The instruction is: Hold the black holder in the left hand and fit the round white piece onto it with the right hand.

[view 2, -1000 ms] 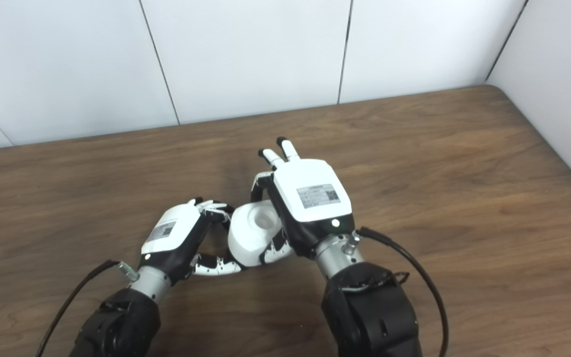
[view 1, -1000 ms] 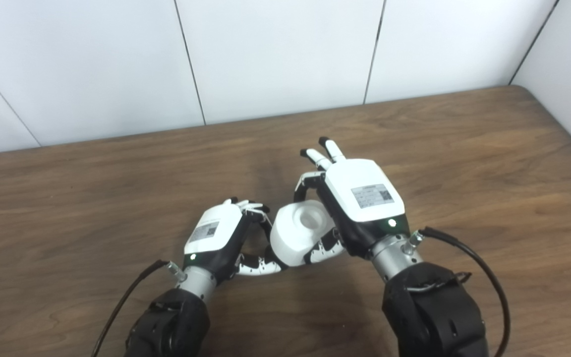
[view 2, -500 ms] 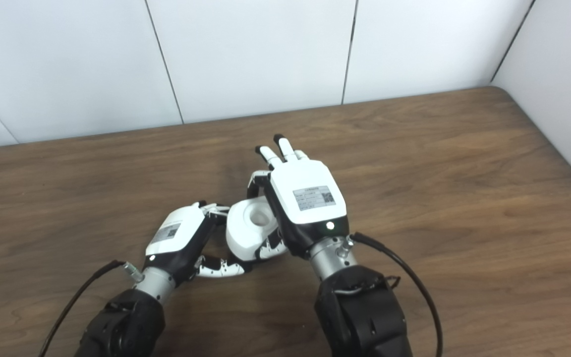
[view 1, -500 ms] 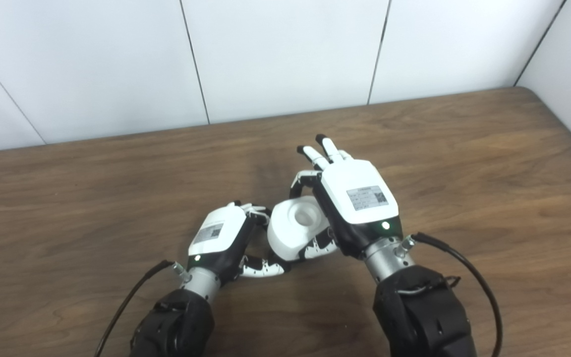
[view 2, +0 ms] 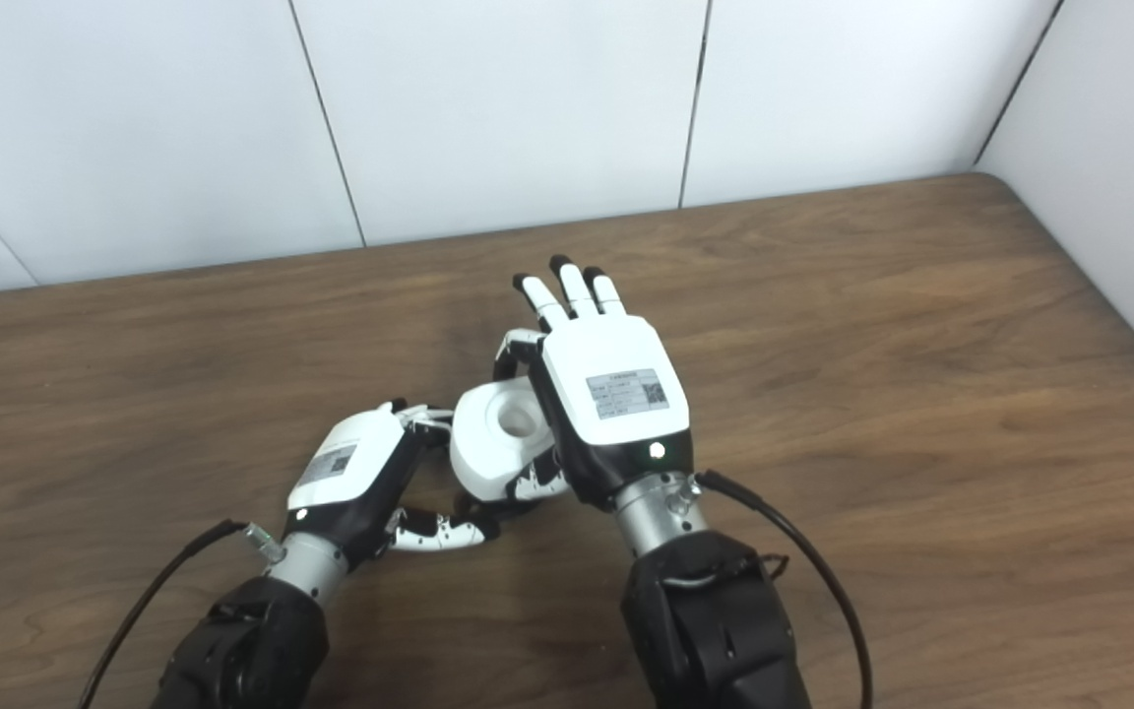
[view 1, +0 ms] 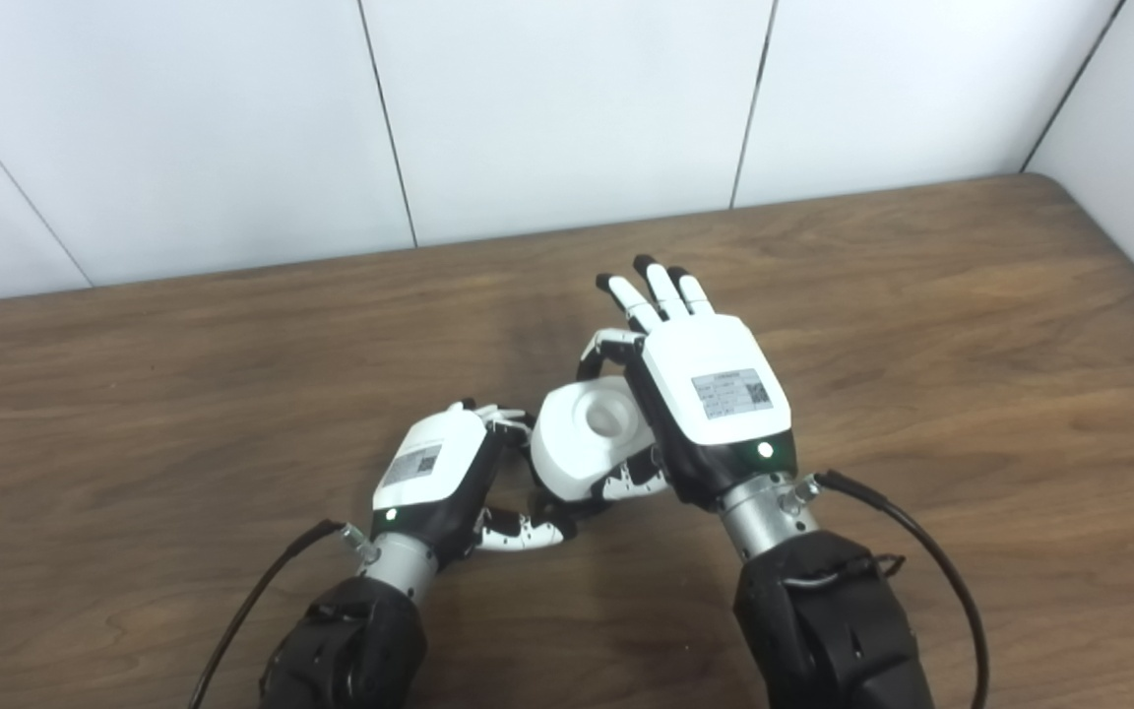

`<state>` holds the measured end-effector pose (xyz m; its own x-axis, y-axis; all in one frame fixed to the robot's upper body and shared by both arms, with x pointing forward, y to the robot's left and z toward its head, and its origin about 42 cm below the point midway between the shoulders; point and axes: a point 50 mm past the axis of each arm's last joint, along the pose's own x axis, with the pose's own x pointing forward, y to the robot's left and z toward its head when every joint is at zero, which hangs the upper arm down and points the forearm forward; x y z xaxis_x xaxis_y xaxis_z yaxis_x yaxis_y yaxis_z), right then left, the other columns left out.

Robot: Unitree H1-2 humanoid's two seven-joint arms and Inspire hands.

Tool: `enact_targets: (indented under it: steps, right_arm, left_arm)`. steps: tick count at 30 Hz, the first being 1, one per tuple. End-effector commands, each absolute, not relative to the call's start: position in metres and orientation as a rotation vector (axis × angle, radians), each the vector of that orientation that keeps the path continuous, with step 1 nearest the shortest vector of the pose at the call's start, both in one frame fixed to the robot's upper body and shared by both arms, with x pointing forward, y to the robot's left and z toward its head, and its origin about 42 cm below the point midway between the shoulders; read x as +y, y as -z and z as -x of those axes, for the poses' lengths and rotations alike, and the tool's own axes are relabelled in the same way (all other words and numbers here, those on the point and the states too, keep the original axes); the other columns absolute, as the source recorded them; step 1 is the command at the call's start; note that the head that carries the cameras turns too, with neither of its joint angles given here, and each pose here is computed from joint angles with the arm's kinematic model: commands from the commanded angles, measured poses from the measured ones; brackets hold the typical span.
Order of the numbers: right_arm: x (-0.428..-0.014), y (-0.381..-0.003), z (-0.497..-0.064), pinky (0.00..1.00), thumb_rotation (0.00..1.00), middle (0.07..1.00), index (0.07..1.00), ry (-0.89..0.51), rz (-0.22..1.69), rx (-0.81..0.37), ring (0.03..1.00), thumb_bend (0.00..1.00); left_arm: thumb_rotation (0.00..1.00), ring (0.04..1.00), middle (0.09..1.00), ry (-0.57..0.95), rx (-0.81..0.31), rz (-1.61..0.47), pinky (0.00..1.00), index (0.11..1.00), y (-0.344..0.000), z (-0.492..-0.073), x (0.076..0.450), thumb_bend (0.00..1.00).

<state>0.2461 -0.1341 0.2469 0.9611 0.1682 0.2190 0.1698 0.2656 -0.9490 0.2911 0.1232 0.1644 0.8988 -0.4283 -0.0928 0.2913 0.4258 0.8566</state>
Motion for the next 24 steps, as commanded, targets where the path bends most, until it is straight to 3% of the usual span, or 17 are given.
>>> enact_targets:
  steps: [1,24]
  right_arm:
    - [-0.135,-0.236,-0.248,0.99,0.13,0.934,0.48,-0.036,1.32,-0.254,1.0,0.52]
    - [-0.135,-0.251,-0.238,1.0,0.13,0.928,0.481,-0.176,1.395,-0.321,0.999,0.52]
  left_arm:
    - [0.05,0.901,0.83,0.427,-0.241,-1.01,0.99,0.481,-0.185,-0.291,0.112,0.52]
    - [0.05,0.904,0.836,0.425,-0.235,-1.013,1.0,0.482,-0.188,-0.293,0.106,0.52]
